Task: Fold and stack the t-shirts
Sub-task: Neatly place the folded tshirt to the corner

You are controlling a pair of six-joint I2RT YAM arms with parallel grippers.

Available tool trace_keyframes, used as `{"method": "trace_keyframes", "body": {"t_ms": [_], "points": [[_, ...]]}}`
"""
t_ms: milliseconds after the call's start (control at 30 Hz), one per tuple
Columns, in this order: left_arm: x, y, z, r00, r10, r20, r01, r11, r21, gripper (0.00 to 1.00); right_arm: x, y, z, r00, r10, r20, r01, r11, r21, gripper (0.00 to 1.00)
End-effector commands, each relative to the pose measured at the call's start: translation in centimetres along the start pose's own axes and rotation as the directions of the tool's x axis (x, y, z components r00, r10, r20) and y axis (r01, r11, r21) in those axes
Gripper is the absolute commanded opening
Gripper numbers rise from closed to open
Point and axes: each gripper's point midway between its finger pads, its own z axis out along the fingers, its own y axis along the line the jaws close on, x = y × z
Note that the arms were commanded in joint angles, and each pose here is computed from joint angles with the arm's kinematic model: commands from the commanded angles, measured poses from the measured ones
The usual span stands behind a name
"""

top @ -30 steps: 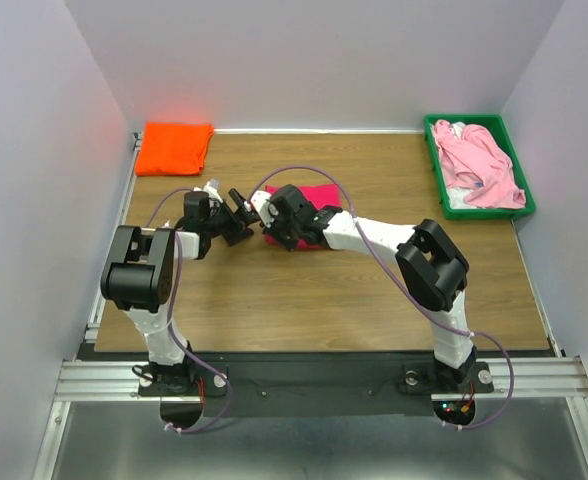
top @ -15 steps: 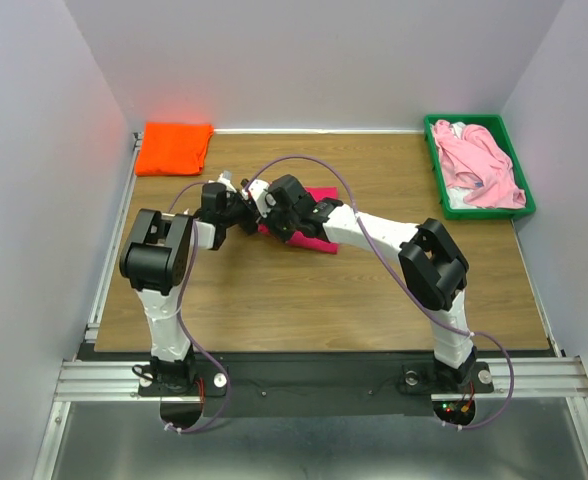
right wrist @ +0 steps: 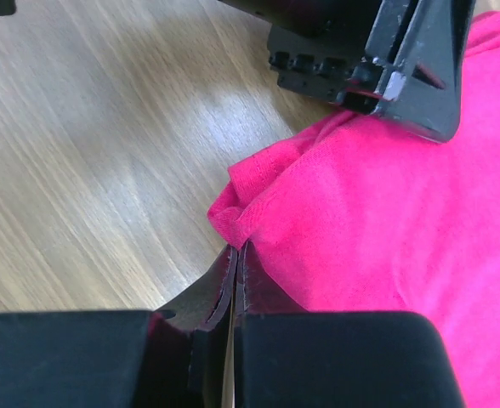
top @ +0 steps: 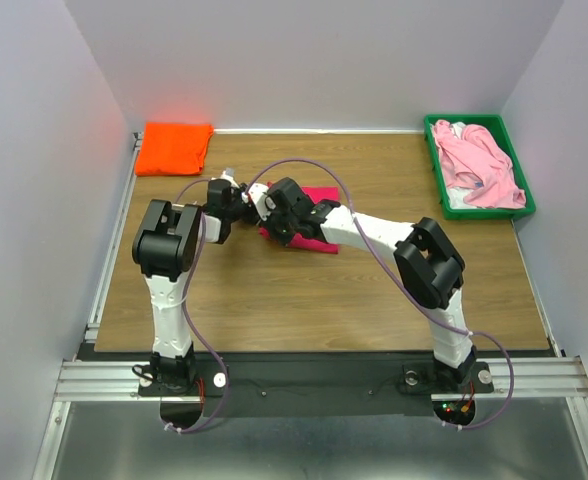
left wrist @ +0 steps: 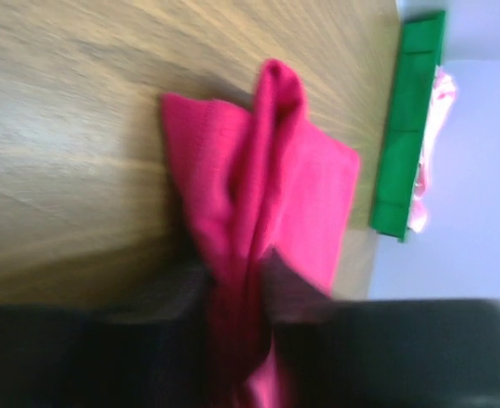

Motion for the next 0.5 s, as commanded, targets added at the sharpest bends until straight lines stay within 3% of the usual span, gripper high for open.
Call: {"method": "trace_keyframes", "body": {"t_ms": [0, 100, 133, 167, 200, 233, 267, 300, 400, 433, 467], "points": [[-0.5, -0.1, 1.1, 0.998, 0.058, 0.026, -0.058, 0.998, -0.003, 0.22, -2.5, -0.4, -0.4, 0.998, 0.011, 0.063, -0.011, 1.000, 0.002, 0.01], [-0.8, -0.1, 1.4, 0.995, 0.095, 0.018, -0.094, 0.995, -0.028, 0.07, -2.6, -0.8, -0.3, 0.998, 0.021, 0.062, -0.022, 1.000, 0.020, 0.04], [-1.9, -1.0, 1.7, 0.984, 0.177, 0.037, -0.175, 0.984, -0.031, 0.03, -2.5, -1.1, -0.3, 0.998, 0.024, 0.057, -0.027, 0.999, 0.040, 0.12], [-2.4, -1.0, 1.9, 0.975, 0.220, 0.038, -0.217, 0.974, -0.059, 0.00, -2.4, -1.2, -0.4, 0.998, 0.025, 0.054, -0.027, 0.999, 0.044, 0.28], [-2.8, -0.4, 1.7, 0.969, 0.244, 0.025, -0.239, 0.962, -0.129, 0.00, -2.4, -1.6, -0.8, 0.998, 0.031, 0.056, -0.034, 0.998, 0.053, 0.35], [-4.4, -1.6, 1.9, 0.937, 0.347, 0.037, -0.339, 0.930, -0.139, 0.00, -2.3, -1.9, -1.1, 0.998, 0.044, 0.054, -0.047, 0.997, 0.061, 0.43], [-5.2, -1.7, 1.9, 0.921, 0.388, 0.032, -0.377, 0.910, -0.172, 0.00, -1.6, -2.8, -1.4, 0.997, 0.061, 0.044, -0.064, 0.995, 0.074, 0.56], [-5.3, -0.8, 1.6, 0.909, 0.417, -0.015, -0.409, 0.883, -0.230, 0.00, -1.8, -3.4, -2.2, 0.996, 0.073, 0.053, -0.078, 0.993, 0.084, 0.61], [-9.8, -3.4, 1.0, 0.824, 0.566, 0.022, -0.534, 0.789, -0.304, 0.00, -1.2, -5.8, -4.0, 0.988, 0.140, 0.065, -0.147, 0.983, 0.112, 0.93], [-10.6, -3.8, 0.9, 0.803, 0.596, 0.018, -0.559, 0.763, -0.325, 0.00, -1.2, -6.3, -4.5, 0.986, 0.152, 0.071, -0.160, 0.980, 0.116, 1.00], [-11.4, -4.0, 0.6, 0.779, 0.627, 0.012, -0.585, 0.734, -0.346, 0.00, -0.7, -7.5, -5.0, 0.982, 0.173, 0.072, -0.182, 0.974, 0.134, 1.00]]}}
